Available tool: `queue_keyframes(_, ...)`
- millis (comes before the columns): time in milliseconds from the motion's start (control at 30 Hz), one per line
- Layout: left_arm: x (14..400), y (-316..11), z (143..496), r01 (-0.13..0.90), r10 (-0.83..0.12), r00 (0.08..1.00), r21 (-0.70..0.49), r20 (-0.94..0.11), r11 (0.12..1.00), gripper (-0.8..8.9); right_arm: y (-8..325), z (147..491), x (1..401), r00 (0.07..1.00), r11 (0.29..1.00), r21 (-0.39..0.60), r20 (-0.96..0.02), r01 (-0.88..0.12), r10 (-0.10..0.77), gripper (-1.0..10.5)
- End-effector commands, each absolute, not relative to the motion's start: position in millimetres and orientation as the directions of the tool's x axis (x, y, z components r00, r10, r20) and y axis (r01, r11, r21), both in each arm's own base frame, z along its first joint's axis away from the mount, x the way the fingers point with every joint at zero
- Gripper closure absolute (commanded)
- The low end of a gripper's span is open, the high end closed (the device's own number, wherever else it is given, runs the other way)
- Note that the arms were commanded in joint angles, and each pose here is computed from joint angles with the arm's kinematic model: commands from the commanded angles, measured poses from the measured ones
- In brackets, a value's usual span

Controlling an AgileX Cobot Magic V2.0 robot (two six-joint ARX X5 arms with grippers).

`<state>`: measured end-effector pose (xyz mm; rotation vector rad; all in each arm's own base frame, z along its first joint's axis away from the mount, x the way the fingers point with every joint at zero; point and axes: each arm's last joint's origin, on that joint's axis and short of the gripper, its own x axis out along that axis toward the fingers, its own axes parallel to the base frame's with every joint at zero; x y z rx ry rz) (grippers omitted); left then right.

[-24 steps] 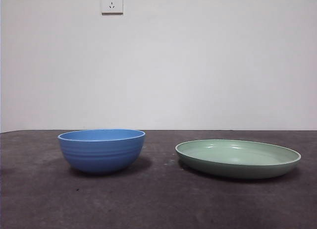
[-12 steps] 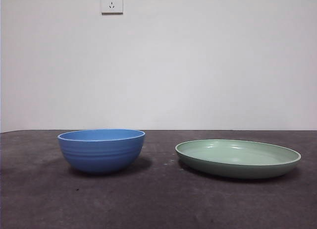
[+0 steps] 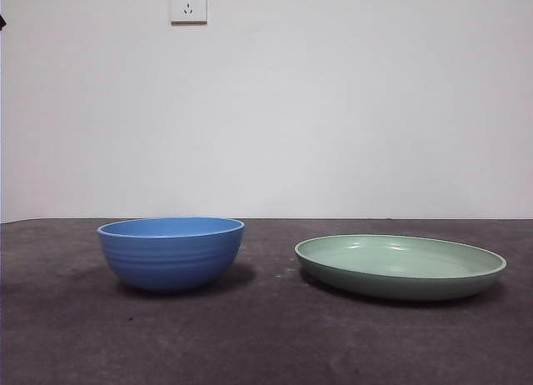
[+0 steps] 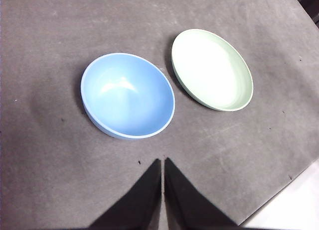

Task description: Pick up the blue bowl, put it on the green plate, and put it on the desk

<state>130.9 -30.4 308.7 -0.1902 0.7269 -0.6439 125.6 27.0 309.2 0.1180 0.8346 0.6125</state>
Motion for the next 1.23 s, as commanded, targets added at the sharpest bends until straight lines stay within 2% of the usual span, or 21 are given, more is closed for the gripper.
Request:
queue_keyframes(33,132,-31,314,0.501,-0.612,0.575,-0.357,-0.543,0.788,7.31,28,314,127,0.523,0.818,0.314,-0.646,-0.481,0.556,9.1)
queue_keyframes(200,132,-31,314,0.499,-0.612,0.575,-0.360,-0.543,0.788,4.38,28,315,127,0.526,0.821,0.326,-0.644,-0.469,0.556,5.5)
queue_keyframes(267,132,-31,314,0.499,-0.612,0.575,-0.360,-0.543,0.789,4.04,28,315,127,0.528,0.821,0.327,-0.642,-0.468,0.556,5.4)
queue_keyframes(833,142,-35,317,0.482,-0.622,0.572,-0.394,-0.535,0.783,4.08,28,315,127,0.529,0.821,0.329,-0.641,-0.466,0.557,5.4)
queue_keyframes(1000,160,-46,324,0.462,-0.572,0.572,-0.346,-0.588,0.817,4.08,28,315,127,0.529,0.822,0.333,-0.641,-0.462,0.557,5.4)
queue_keyframes(1233,207,-73,321,0.439,-0.493,0.537,-0.273,-0.685,0.856,4.09,28,315,127,0.529,0.822,0.334,-0.640,-0.461,0.557,5.4)
